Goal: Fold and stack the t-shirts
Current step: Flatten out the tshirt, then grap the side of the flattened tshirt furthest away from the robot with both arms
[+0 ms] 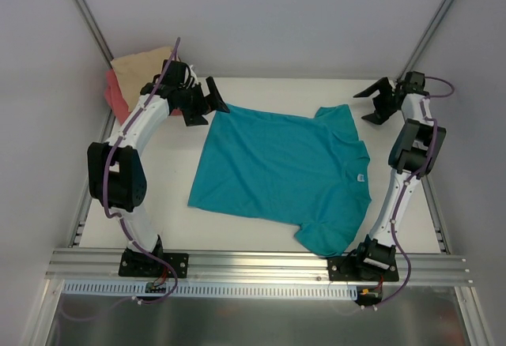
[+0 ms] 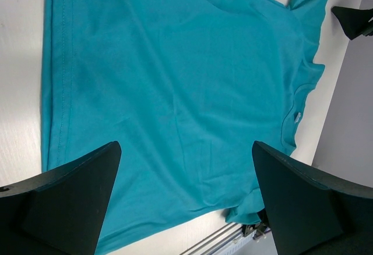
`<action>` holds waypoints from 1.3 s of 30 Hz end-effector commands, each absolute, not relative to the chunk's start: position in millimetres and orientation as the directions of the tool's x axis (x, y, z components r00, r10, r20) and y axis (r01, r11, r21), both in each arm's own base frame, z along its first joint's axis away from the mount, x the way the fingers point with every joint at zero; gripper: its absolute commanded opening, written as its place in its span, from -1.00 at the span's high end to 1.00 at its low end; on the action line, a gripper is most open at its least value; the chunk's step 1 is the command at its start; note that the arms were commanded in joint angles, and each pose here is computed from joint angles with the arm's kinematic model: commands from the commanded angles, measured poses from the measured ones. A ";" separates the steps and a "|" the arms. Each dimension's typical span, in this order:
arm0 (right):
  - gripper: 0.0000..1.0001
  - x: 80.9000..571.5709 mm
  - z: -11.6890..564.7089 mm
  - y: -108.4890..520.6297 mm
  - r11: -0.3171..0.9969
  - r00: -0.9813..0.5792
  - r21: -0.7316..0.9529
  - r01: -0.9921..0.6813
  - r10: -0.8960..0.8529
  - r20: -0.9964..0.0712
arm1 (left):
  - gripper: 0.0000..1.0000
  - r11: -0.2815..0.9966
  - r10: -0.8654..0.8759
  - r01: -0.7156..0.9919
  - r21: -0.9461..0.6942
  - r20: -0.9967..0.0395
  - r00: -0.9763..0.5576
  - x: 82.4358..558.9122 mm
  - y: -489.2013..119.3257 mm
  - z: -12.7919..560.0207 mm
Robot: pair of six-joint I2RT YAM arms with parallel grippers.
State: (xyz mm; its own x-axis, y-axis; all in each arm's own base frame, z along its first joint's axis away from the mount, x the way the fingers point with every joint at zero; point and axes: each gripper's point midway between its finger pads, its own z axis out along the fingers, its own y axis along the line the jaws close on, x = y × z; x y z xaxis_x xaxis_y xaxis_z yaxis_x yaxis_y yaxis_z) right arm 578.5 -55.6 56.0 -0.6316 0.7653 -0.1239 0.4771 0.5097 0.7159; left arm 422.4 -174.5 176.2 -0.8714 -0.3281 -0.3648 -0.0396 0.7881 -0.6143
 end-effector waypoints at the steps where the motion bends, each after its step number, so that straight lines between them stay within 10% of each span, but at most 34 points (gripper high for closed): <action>1: -0.99 588.6 63.1 -60.5 0.491 -0.626 0.747 0.448 0.769 -0.130 | -0.97 0.783 -0.327 -0.018 -0.621 -0.386 -0.863 428.1 -178.1 189.1; 27: -0.81 589.4 22.9 1.4 0.381 -0.665 0.798 0.467 0.746 0.034 | -0.97 0.787 -0.321 -0.028 -0.616 -0.372 -0.871 424.0 -177.2 185.2; 39: 0.47 582.4 19.1 8.5 0.375 -0.671 0.794 0.479 0.739 0.057 | -0.97 0.788 -0.310 -0.022 -0.615 -0.367 -0.877 420.6 -177.4 181.0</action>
State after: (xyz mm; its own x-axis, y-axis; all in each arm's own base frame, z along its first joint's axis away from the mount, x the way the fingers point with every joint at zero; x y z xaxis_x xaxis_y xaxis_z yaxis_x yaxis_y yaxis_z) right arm 591.0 3.2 31.0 -0.6724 0.7397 0.0290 0.4360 0.3641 0.8230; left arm 421.1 -174.4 172.3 -0.8785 -0.3266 -0.3486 -0.0512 0.7900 -0.6110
